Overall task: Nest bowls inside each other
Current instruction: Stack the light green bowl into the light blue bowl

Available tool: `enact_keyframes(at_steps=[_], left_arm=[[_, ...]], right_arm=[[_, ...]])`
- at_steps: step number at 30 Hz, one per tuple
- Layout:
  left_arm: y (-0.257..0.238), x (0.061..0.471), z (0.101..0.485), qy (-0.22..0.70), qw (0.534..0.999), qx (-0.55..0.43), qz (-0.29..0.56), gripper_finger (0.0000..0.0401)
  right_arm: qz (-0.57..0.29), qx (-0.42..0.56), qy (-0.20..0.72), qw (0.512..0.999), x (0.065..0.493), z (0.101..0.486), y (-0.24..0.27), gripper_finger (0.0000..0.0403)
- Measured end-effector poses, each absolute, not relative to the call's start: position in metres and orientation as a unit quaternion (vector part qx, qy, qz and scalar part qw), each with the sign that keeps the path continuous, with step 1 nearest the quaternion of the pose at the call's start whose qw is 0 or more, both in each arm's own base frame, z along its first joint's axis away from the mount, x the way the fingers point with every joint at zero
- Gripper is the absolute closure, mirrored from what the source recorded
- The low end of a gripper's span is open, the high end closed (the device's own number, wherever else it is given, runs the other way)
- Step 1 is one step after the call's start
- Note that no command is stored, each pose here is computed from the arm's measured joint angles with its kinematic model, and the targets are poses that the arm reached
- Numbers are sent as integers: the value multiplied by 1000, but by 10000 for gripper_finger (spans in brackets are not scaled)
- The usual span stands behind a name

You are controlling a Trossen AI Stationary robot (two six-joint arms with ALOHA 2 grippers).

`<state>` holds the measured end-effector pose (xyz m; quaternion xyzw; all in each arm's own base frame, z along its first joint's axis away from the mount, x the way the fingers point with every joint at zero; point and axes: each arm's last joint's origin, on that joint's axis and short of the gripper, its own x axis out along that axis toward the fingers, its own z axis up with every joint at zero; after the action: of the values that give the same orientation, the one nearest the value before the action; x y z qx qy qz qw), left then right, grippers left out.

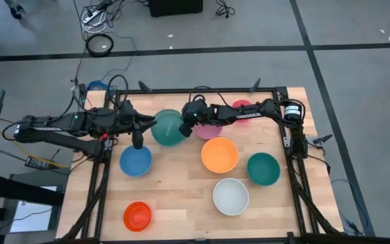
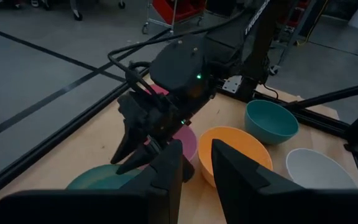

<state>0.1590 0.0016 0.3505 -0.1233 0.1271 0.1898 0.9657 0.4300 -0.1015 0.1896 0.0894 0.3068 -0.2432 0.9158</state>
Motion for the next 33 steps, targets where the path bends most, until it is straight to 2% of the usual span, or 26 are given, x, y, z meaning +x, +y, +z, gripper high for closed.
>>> enact_keyframes(at_steps=[8, 23, 33], left_arm=[[2, 159, 351, 128, 966, -121, 190, 306], [2, 158, 349, 138, 965, -119, 191, 306], [2, 157, 345, 154, 960, -127, 196, 306]], right_arm=[[-201, 105, 309, 923, 432, 189, -96, 396], [-180, 105, 300, 931, 432, 192, -99, 402], [-138, 129, 259, 947, 420, 235, -97, 402]])
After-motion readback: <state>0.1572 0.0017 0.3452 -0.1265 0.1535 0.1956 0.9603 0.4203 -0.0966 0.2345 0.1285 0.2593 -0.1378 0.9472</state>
